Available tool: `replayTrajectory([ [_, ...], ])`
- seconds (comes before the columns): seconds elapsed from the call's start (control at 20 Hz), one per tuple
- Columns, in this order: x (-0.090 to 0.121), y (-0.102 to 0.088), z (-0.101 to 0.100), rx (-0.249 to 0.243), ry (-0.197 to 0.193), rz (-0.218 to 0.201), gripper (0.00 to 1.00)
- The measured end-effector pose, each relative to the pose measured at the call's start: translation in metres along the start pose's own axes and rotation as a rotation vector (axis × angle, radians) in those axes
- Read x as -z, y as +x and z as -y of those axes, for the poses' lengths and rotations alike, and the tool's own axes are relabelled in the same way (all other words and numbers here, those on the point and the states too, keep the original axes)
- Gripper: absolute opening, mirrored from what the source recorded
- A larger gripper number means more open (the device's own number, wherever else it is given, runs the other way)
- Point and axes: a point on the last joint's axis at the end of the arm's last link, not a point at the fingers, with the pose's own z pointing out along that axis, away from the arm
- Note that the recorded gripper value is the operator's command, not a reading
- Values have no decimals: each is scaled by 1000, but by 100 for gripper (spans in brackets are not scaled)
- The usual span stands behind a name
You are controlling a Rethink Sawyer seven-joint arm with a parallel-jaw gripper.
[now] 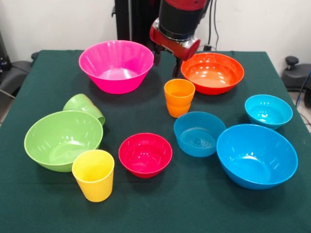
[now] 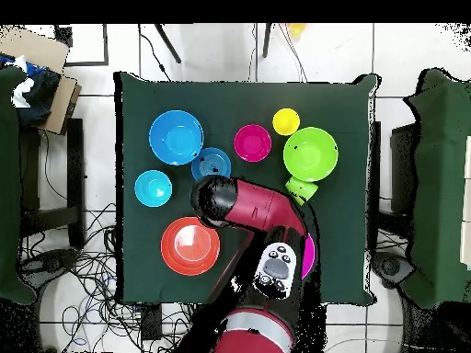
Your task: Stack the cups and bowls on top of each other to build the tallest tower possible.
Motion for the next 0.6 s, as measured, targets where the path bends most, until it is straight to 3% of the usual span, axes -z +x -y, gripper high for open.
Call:
replayTrajectory([
  [0.6,-13,-8,8,-16,11,-14,100],
])
